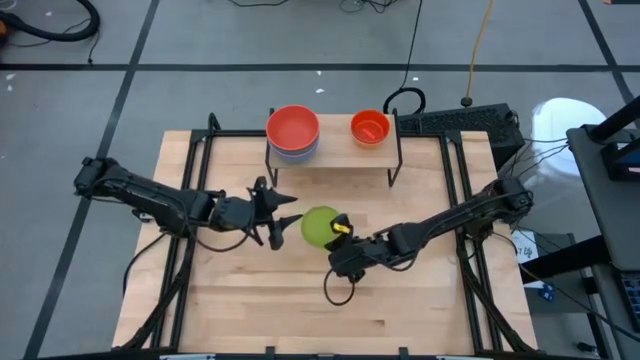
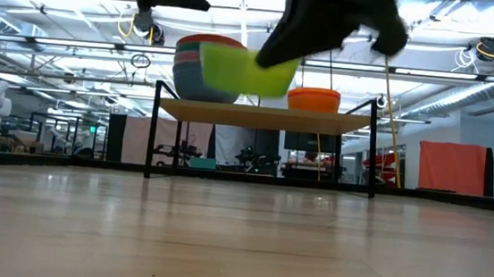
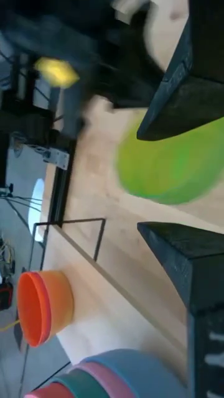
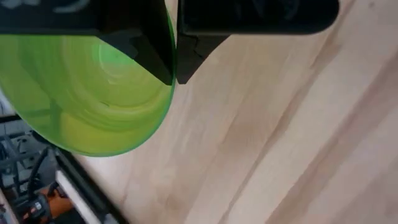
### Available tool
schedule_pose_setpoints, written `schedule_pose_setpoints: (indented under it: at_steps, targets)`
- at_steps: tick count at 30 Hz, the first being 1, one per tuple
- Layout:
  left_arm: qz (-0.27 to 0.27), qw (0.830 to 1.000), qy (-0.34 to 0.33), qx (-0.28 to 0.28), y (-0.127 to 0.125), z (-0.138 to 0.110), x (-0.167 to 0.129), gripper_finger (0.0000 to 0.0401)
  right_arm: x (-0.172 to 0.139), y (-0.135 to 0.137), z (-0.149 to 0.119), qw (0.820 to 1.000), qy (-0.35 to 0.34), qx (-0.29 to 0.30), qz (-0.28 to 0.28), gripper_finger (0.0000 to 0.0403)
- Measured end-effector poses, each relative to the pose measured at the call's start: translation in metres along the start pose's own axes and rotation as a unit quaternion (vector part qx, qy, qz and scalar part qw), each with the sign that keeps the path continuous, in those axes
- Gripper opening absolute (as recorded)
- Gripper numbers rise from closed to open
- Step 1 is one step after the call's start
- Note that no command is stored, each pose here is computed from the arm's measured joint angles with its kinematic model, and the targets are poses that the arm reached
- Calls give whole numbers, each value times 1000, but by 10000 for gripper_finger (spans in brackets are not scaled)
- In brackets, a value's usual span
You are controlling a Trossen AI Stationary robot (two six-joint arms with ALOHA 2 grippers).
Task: Place and stack bowls onto a shelf
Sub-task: Stack the light green bowl on top of the right orange bowl on the shelf
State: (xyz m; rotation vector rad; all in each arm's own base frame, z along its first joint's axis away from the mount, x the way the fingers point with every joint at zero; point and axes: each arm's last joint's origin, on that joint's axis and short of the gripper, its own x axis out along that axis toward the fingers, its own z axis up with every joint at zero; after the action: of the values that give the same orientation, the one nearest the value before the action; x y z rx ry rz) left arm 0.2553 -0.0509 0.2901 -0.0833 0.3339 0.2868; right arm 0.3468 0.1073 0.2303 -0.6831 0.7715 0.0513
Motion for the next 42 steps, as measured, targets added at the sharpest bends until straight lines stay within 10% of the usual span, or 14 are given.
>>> schedule_pose_setpoints:
  at_steps: [21,42]
  targets:
    - [-5,1000,-24,-7,-10,-53,2,127,-97,-139,-37,977,-25,163,-134,0]
    - [-39,999,-10,-3,-5,-83,3,127,-106,-237,-121,945,46,305,-110,0]
